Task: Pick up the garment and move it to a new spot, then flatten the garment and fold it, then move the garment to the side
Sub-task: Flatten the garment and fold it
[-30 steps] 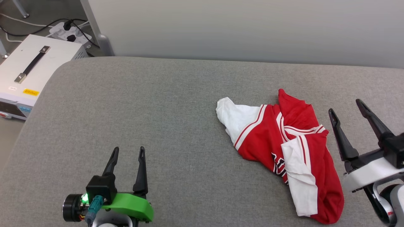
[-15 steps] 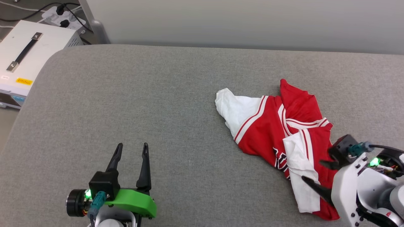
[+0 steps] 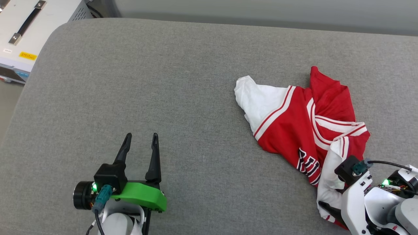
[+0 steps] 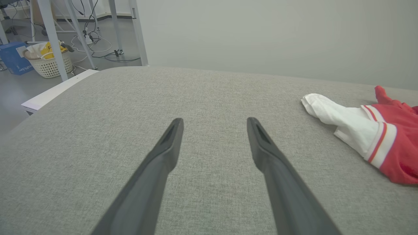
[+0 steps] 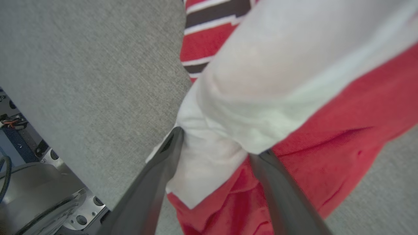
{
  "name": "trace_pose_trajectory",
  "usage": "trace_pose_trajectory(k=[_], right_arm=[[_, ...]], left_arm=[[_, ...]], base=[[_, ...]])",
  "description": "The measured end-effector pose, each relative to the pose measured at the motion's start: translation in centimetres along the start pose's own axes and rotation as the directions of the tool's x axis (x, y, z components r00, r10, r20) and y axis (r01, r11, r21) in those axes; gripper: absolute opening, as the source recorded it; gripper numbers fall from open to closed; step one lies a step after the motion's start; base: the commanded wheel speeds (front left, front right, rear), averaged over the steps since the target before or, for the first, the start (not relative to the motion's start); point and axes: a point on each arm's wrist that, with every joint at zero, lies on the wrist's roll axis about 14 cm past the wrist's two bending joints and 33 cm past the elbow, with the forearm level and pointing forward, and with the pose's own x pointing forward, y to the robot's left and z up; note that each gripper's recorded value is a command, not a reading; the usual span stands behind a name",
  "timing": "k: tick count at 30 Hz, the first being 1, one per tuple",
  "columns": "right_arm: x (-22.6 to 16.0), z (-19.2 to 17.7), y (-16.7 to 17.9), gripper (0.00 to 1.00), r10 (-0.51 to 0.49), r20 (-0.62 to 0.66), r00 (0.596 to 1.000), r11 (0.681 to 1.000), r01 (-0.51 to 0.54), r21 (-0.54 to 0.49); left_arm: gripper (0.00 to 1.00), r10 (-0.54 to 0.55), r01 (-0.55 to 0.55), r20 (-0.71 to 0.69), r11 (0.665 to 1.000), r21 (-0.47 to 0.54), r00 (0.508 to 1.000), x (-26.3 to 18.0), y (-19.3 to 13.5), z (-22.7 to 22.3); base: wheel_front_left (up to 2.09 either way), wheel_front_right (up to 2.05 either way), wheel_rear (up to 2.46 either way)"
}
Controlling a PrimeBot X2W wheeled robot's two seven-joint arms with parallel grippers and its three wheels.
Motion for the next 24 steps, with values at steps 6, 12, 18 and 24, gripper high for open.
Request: trace_pose_trajectory(k=[6, 12, 18, 24], right_arm=[[0.5, 1.5, 0.3, 0.0, 0.02, 0.106, 0.994, 0.999, -0.024, 0.034], [-1.7, 5.6, 0.6, 0.0, 0.0, 0.342, 0.94, 0.994, -0.037, 0.102], [-7.2, 10.0, -1.4, 0.0, -0.104, 0.61, 0.786, 0.965, -0.068, 0.252], [-11.0, 9.6, -5.2, 0.0, -0.286, 0.713, 0.64, 0.874, -0.132, 0.468]], left_arm=[[1.0, 0.023, -0.023, -0.012, 1.0, 0.002, 1.0, -0.1, 0.7, -0.4], [1.0, 0.0, 0.0, 0.006, 1.0, -0.004, 1.0, -0.2, -0.1, 0.3], [1.0, -0.038, 0.039, 0.02, 0.999, -0.011, 0.999, -0.3, -1.4, 0.7], [1.0, -0.077, 0.077, 0.021, 0.997, -0.015, 0.997, -0.1, -2.7, 0.7]], base=[[0.0, 0.0, 0.0], [0.0, 0.0, 0.0], [0.0, 0.0, 0.0], [0.0, 0.0, 0.0]])
